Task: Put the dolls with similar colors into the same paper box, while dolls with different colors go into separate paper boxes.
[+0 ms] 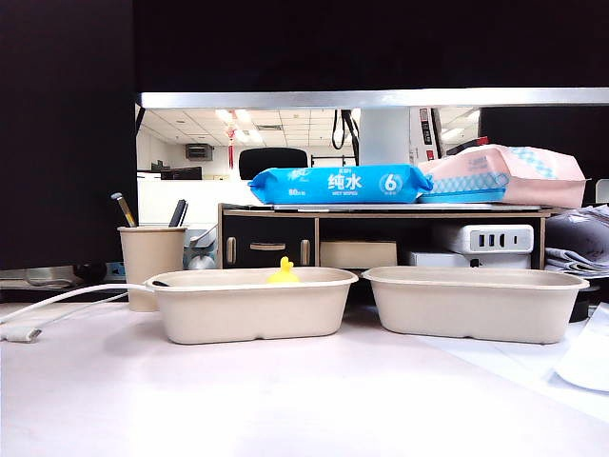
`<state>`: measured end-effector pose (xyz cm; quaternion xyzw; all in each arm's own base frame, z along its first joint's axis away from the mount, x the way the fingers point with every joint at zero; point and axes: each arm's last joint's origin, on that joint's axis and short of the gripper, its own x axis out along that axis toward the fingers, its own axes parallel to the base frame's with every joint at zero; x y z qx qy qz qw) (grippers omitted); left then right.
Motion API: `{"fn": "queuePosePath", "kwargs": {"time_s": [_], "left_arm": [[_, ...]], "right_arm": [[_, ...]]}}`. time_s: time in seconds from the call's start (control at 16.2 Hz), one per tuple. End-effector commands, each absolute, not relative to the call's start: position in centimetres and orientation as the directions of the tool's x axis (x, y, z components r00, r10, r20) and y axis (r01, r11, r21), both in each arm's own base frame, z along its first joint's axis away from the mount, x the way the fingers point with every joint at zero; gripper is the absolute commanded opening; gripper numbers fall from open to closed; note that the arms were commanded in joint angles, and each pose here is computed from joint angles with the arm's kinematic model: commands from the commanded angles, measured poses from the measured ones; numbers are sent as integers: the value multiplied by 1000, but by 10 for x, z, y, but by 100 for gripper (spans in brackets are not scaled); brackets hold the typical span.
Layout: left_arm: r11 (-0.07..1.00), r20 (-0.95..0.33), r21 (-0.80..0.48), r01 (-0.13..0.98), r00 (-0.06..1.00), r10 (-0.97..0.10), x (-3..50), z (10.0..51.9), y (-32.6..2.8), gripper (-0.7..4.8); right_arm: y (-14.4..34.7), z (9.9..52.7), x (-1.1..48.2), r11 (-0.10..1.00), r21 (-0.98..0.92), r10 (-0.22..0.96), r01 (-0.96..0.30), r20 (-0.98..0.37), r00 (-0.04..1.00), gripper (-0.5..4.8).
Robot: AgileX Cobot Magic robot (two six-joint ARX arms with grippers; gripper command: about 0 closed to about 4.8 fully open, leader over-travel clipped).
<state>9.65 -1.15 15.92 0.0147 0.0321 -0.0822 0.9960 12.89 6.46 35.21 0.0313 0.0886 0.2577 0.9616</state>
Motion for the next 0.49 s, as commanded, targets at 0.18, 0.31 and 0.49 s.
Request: {"fn": "queuePosePath", "kwargs": {"time_s": [0.18, 0.31, 0.49], "left_arm": [[999, -61, 22, 47, 997, -46, 97, 160, 0, -5], [997, -61, 22, 70, 996, -69, 97, 160, -2, -5], [997, -60, 22, 69, 996, -67, 97, 160, -2, -5]], "right_arm": [[34, 357, 65, 855, 106, 511, -507, -6, 860, 4], [25, 355, 46, 854, 104, 510, -509, 15, 860, 4], [11, 353, 17, 851, 95, 507, -516, 101, 856, 4]]}}
